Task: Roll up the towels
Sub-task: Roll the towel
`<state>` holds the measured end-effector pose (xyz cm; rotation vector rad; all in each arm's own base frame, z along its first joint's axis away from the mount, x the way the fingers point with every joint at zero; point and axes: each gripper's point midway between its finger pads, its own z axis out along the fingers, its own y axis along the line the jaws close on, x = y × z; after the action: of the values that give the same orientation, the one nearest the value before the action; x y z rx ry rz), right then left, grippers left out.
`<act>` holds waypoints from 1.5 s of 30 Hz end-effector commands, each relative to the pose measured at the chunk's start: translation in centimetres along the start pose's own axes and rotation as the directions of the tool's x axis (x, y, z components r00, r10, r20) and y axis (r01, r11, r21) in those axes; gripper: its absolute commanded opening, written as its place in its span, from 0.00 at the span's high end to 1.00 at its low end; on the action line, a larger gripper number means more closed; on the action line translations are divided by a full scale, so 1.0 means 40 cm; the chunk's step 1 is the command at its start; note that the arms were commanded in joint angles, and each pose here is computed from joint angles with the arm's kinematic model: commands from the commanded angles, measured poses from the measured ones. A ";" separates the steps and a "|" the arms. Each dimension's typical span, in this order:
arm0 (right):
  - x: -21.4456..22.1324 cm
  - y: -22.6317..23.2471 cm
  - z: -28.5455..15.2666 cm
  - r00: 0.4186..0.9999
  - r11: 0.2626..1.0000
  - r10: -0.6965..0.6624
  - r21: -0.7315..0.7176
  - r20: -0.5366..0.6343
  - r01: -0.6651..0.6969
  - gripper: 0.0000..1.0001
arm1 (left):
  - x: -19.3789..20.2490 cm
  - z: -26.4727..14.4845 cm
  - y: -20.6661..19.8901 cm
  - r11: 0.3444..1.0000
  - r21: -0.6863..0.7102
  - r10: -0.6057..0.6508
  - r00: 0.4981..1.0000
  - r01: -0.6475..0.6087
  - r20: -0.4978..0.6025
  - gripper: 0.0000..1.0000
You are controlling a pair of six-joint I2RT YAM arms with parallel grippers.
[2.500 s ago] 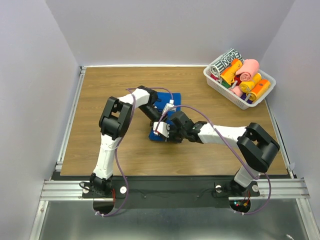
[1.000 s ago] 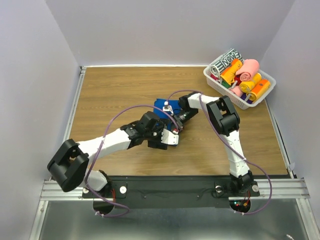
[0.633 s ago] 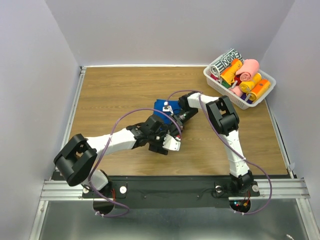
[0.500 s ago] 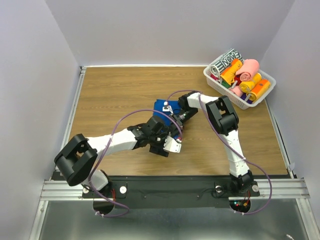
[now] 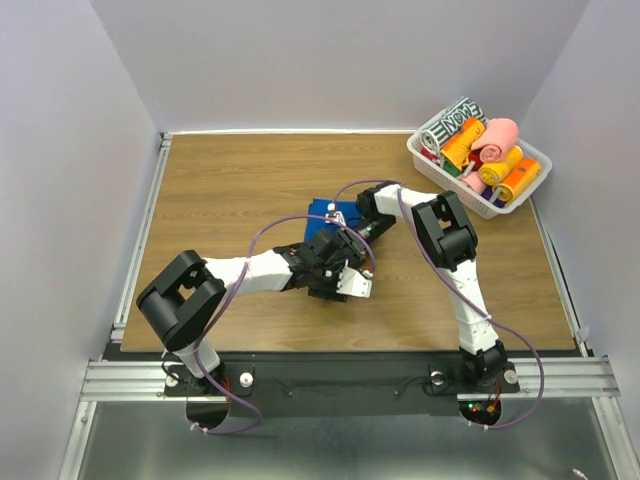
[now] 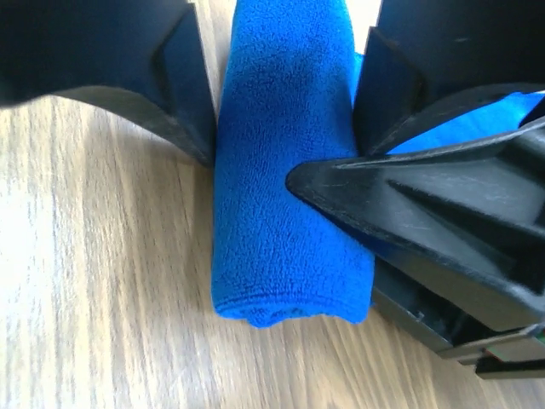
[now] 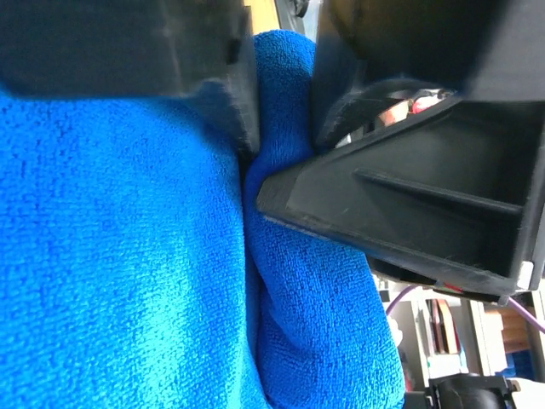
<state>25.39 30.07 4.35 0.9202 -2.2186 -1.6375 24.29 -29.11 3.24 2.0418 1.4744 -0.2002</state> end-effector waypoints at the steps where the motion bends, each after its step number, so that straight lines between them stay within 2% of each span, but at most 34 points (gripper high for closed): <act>1: -0.014 -0.037 -0.020 0.999 0.996 -0.046 0.081 -0.012 0.046 0.60 | 0.024 -0.003 -0.032 0.998 0.041 -0.038 0.998 0.040 -0.045 0.40; 4: -0.032 -0.045 -0.042 0.999 0.993 -0.028 0.117 0.031 0.024 0.48 | 0.031 -0.019 -0.066 0.992 0.078 -0.091 0.994 0.096 -0.056 0.52; 7: -0.050 -0.065 -0.059 0.998 0.985 -0.028 0.174 0.057 0.018 0.46 | 0.044 -0.027 -0.100 0.983 0.109 -0.141 0.987 0.149 -0.076 0.59; 13: -0.068 -0.062 -0.070 0.996 0.981 -0.034 0.193 0.083 0.017 0.38 | 0.065 -0.014 -0.140 0.958 0.165 -0.221 0.970 0.236 -0.101 0.60; 15: -0.090 -0.036 -0.087 0.992 0.980 -0.065 0.195 0.108 0.043 0.31 | 0.054 -0.011 -0.129 0.944 0.196 -0.258 0.963 0.267 -0.071 0.60; 16: -0.099 -0.024 -0.096 0.990 0.979 -0.071 0.200 0.119 0.046 0.03 | 0.061 -0.006 -0.135 0.932 0.222 -0.277 0.958 0.288 -0.078 0.60; 17: -0.110 -0.016 -0.111 0.988 0.976 -0.077 0.212 0.135 0.047 0.01 | 0.059 -0.004 -0.132 0.923 0.235 -0.295 0.953 0.304 -0.075 0.60; 23: -0.209 0.073 -0.280 0.943 0.948 -0.162 0.310 0.290 0.068 0.00 | 0.053 -0.002 -0.127 0.882 0.330 -0.336 0.940 0.337 -0.060 0.59; 29: -0.205 0.112 -0.475 0.878 0.917 -0.226 0.397 0.422 0.044 0.00 | 0.059 0.002 -0.125 0.823 0.412 -0.389 0.917 0.391 -0.093 0.55; 30: -0.199 0.147 -0.500 0.862 0.902 -0.269 0.425 0.430 0.070 0.00 | 0.066 0.002 -0.117 0.811 0.418 -0.407 0.908 0.410 -0.100 0.55; 31: -0.190 0.156 -0.517 0.854 0.888 -0.292 0.453 0.430 0.076 0.00 | 0.052 0.004 -0.097 0.804 0.429 -0.420 0.904 0.413 -0.083 0.54; 32: -0.171 0.155 -0.530 0.850 0.879 -0.308 0.470 0.428 0.082 0.00 | 0.065 0.009 -0.112 0.774 0.457 -0.438 0.892 0.439 -0.115 0.54; 34: -0.146 0.211 -0.552 0.827 0.838 -0.383 0.531 0.412 0.124 0.00 | 0.056 0.015 -0.088 0.763 0.466 -0.450 0.886 0.448 -0.114 0.52; 35: -0.133 0.230 -0.556 0.813 0.805 -0.439 0.569 0.382 0.167 0.00 | 0.069 0.022 -0.114 0.723 0.501 -0.460 0.872 0.476 -0.165 0.52; 37: -0.087 0.273 -0.550 0.791 0.750 -0.515 0.621 0.332 0.228 0.00 | 0.066 0.045 -0.102 0.687 0.532 -0.477 0.860 0.495 -0.183 0.52; 41: -0.012 0.303 -0.533 0.773 0.675 -0.580 0.683 0.259 0.278 0.00 | 0.066 0.058 -0.117 0.581 0.617 -0.501 0.831 0.530 -0.242 0.52; 43: 0.014 0.309 -0.524 0.768 0.640 -0.601 0.710 0.222 0.295 0.00 | 0.063 0.072 -0.096 0.571 0.634 -0.497 0.834 0.522 -0.240 0.52; 44: 0.036 0.315 -0.509 0.763 0.615 -0.617 0.722 0.192 0.315 0.00 | 0.082 0.081 -0.120 0.521 0.661 -0.493 0.822 0.541 -0.284 0.52; 45: 0.040 0.319 -0.480 0.764 0.598 -0.626 0.724 0.155 0.343 0.00 | 0.088 0.087 -0.121 0.506 0.669 -0.493 0.820 0.544 -0.293 0.52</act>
<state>31.32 16.42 23.87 1.4242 -3.1784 -1.4506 25.40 -30.46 2.77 1.9188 2.0950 -1.0863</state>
